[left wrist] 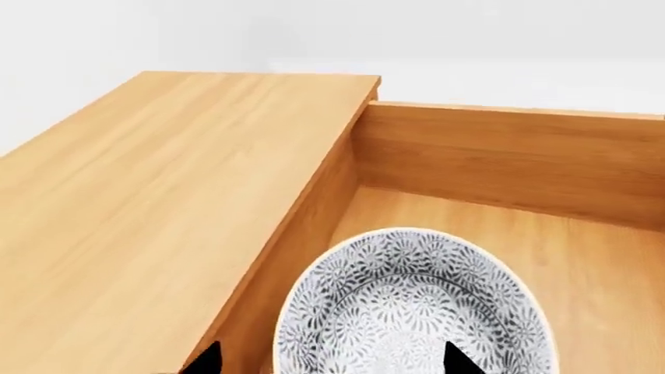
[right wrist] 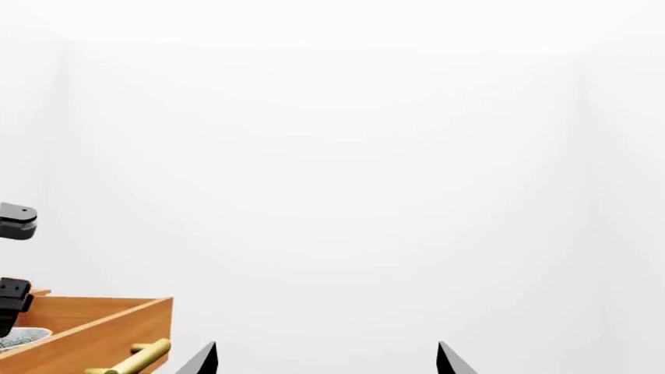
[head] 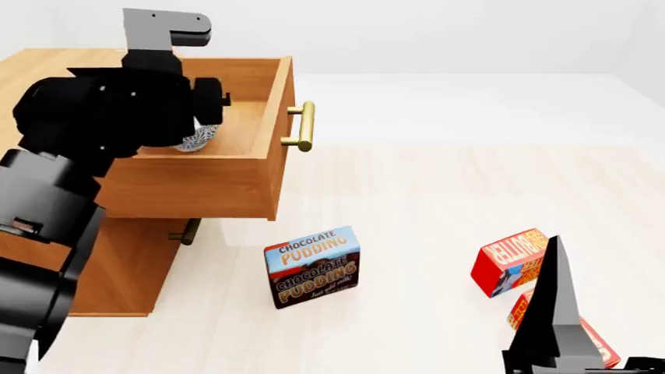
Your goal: Put the bowl in the top drawer of the cabinet.
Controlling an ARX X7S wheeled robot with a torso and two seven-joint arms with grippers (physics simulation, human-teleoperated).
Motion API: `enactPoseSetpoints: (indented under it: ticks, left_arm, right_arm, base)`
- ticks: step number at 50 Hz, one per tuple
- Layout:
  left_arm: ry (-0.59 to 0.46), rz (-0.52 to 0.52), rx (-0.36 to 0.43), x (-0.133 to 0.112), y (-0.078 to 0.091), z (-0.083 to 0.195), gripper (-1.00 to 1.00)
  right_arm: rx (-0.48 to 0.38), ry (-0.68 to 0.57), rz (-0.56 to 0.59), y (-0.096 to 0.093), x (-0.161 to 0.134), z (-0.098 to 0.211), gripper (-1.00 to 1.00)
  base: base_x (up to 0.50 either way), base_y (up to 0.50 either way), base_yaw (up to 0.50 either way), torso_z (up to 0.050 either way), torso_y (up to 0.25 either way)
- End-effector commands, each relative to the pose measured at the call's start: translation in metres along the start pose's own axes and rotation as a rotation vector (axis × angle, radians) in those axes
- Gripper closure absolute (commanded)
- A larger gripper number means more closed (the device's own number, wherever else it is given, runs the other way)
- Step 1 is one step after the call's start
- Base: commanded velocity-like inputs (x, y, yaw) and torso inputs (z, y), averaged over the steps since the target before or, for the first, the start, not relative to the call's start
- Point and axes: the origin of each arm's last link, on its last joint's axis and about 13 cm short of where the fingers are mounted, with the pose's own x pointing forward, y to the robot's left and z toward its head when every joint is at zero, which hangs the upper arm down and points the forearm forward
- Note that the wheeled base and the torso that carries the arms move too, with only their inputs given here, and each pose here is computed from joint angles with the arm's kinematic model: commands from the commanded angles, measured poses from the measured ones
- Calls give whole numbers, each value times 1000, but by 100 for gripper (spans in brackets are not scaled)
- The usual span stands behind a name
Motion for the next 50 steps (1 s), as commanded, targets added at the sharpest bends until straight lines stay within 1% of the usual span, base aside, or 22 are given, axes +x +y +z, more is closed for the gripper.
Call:
enactPoseSetpoints:
  ticks: [1, 5, 9, 13, 18, 23, 30, 36, 43, 45, 50]
  left_arm:
    - [-93, 78, 22, -10, 6, 11, -100]
    - [-138, 84, 29, -17, 7, 17, -100]
    - [-187, 71, 50, -29, 7, 23, -100]
    - [-223, 44, 65, -41, 9, 26, -100]
    - [-251, -25, 82, -60, 14, 21, -100]
    - [-268, -86, 96, -74, 23, 5, -100]
    - [-304, -185, 100, -99, 37, -27, -100]
    - [-387, -241, 100, -128, 54, -60, -100]
    - [-502, -246, 89, -156, 70, -89, -100]
    - [-551, -243, 86, -165, 75, -102, -100]
    - [-649, -208, 92, -177, 84, -126, -100]
  right_arm:
    - [2, 0, 2, 1, 0, 0, -100]
    - [1, -1, 2, 1, -1, 1, -100]
    - [1, -2, 2, 1, -1, 2, -100]
    - [3, -3, 3, 1, -1, 2, -100]
    - [3, -5, 4, 1, -1, 3, -100]
    - [2, -10, 6, 1, -2, 6, -100]
    - [0, -18, 13, 3, -3, 10, -100]
    - [-2, -28, 23, 4, -5, 14, -100]
    - [-5, -36, 33, 4, -6, 15, -100]
    - [-4, -38, 34, 4, -7, 15, -100]
    - [-5, -42, 38, 5, -8, 15, -100]
  base:
    - [0, 0, 0, 0, 0]
    - [0, 0, 0, 0, 0]
    - [0, 0, 0, 3, 0]
    - [0, 0, 0, 0, 0]
    - [0, 0, 0, 0, 0]
    - [0, 0, 0, 0, 0]
    - [0, 0, 0, 0, 0]
    - [0, 0, 0, 0, 0]
    - [0, 0, 0, 0, 0]
    - [0, 0, 0, 0, 0]
    - [0, 0, 0, 0, 0]
